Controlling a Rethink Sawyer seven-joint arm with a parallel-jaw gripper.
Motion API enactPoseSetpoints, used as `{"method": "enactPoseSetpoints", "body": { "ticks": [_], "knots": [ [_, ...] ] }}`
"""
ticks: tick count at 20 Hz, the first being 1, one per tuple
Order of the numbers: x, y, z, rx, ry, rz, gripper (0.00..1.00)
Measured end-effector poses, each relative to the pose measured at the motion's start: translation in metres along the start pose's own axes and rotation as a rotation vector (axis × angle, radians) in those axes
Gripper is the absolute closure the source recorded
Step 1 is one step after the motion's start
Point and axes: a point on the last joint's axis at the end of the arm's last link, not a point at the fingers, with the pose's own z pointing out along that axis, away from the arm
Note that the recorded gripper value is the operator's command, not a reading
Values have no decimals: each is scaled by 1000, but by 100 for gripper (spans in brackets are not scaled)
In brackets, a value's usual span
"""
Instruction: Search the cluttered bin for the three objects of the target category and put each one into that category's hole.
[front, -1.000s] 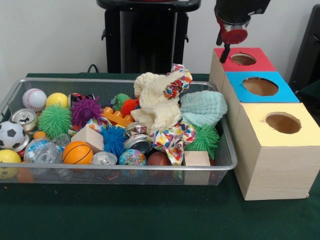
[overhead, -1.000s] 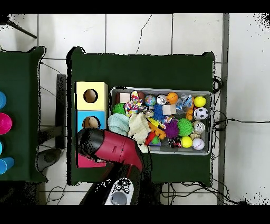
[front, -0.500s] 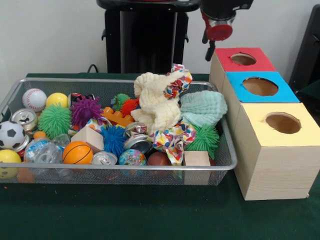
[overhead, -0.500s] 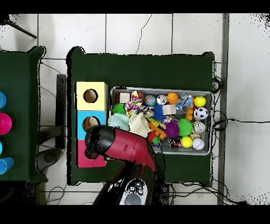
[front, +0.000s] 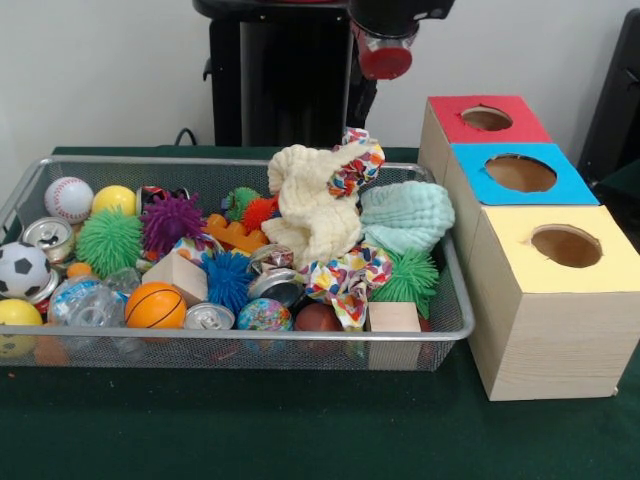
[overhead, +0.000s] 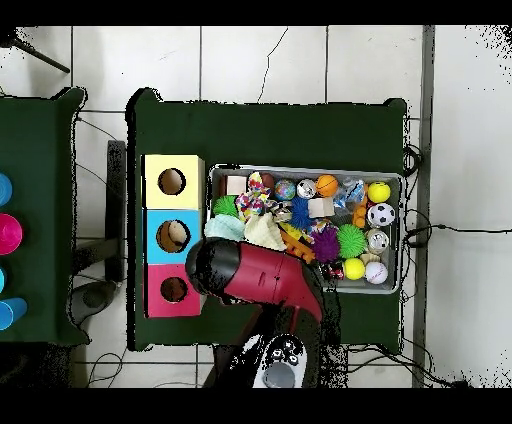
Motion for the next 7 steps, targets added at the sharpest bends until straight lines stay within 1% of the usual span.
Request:
{"method": "enactPoseSetpoints", "body": {
  "ticks": [7],
  "knots": [
    [-6, -4, 5, 12, -46, -38, 0]
  ]
}}
